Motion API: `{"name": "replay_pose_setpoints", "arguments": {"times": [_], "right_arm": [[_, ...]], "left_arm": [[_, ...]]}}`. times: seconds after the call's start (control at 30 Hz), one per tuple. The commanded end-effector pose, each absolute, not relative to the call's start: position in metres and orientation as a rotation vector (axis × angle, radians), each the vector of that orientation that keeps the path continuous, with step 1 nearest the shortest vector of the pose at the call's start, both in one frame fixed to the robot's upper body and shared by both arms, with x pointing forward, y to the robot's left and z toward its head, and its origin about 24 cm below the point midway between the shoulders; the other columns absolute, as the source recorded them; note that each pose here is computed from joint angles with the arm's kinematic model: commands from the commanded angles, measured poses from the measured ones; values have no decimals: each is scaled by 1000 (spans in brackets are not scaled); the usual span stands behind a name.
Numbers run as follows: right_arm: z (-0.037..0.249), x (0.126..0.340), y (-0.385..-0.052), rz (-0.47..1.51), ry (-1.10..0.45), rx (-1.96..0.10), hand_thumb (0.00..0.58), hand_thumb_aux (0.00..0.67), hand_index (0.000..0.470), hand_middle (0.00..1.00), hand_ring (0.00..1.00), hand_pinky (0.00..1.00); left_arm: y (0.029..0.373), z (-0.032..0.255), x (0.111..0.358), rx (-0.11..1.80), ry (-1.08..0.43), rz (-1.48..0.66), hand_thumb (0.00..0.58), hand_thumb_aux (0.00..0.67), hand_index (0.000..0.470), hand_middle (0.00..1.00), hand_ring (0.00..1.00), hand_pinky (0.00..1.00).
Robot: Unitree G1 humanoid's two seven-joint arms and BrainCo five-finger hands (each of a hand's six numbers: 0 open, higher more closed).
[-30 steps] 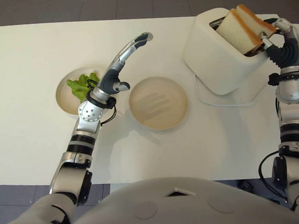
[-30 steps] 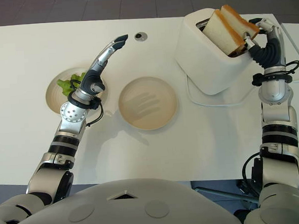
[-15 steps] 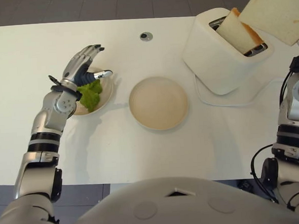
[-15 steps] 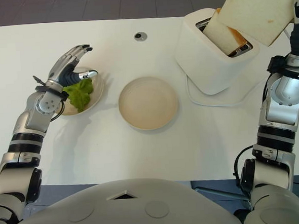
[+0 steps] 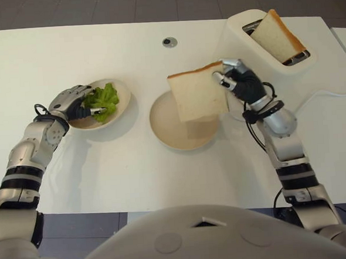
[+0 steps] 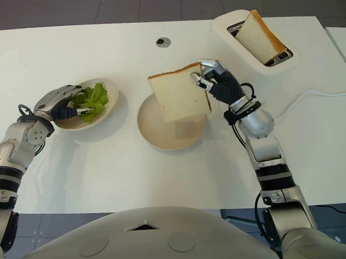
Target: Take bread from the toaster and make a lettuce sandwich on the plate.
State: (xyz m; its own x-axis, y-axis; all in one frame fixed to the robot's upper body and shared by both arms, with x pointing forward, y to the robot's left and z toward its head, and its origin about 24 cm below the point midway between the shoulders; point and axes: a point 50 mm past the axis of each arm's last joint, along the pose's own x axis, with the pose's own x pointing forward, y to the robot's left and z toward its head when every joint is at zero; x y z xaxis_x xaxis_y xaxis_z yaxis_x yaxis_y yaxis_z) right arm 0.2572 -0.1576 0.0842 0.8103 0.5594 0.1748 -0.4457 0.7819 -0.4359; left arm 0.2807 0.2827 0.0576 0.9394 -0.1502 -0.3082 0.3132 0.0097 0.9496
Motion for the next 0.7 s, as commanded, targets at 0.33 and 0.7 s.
{"name": "replay_pose_setpoints", "arguments": {"times": [0.33, 0.7], "right_arm": [[57, 255, -158, 609, -170, -537, 0, 0, 0, 835, 835, 835], [104, 268, -179, 366, -409, -509, 0, 0, 0, 686, 686, 686]], "left_arm": [[242, 86, 282, 1351, -302, -413, 580, 670, 470, 0, 0, 0], [195, 99, 270, 1043, -562, -537, 580, 670, 470, 0, 0, 0]]}}
